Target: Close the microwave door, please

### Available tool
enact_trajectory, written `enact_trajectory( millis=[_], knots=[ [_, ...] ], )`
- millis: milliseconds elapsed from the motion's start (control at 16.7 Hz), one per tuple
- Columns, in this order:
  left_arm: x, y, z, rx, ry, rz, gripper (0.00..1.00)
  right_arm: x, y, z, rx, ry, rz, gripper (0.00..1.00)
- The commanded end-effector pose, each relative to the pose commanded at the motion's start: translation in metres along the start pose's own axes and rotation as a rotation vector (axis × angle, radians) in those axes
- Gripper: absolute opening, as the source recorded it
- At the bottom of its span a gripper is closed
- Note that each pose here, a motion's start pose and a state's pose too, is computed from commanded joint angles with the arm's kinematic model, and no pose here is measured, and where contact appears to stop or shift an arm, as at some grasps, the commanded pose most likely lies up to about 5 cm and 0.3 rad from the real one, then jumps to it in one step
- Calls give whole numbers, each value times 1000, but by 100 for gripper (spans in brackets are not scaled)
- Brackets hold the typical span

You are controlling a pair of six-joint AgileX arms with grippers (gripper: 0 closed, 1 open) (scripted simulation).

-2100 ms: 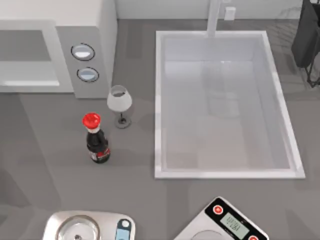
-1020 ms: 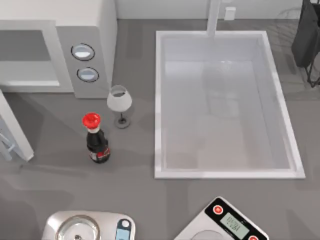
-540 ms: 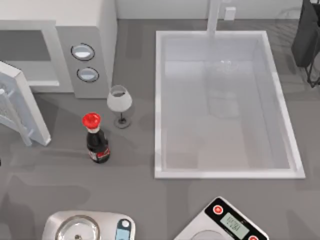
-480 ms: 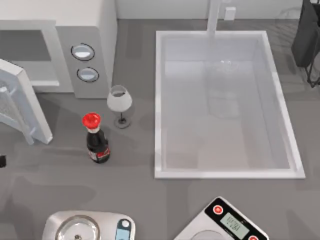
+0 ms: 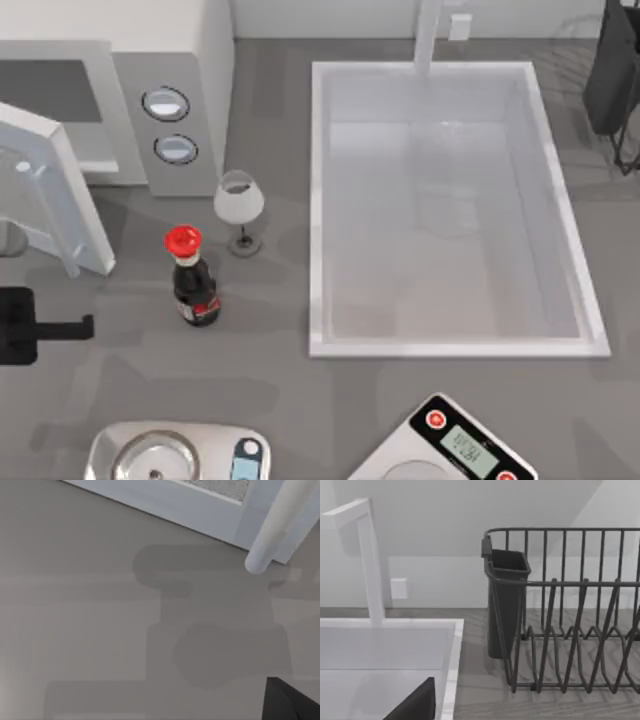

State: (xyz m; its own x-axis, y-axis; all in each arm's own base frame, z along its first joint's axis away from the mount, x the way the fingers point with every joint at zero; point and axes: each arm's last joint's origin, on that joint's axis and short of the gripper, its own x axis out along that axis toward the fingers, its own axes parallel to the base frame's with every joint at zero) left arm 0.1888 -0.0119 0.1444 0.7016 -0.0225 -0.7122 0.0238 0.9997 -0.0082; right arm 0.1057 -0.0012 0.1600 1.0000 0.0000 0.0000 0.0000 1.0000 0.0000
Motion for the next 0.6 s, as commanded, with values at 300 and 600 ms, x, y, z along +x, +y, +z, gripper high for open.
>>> enact_trajectory(
  millis=[300, 600],
  knots=[
    [-1, -3, 0, -4, -5, 0, 0, 0, 0, 0, 0, 0, 0, 100],
    [12, -3, 21, -4, -13, 0, 0, 0, 0, 0, 0, 0, 0, 100]
  ],
)
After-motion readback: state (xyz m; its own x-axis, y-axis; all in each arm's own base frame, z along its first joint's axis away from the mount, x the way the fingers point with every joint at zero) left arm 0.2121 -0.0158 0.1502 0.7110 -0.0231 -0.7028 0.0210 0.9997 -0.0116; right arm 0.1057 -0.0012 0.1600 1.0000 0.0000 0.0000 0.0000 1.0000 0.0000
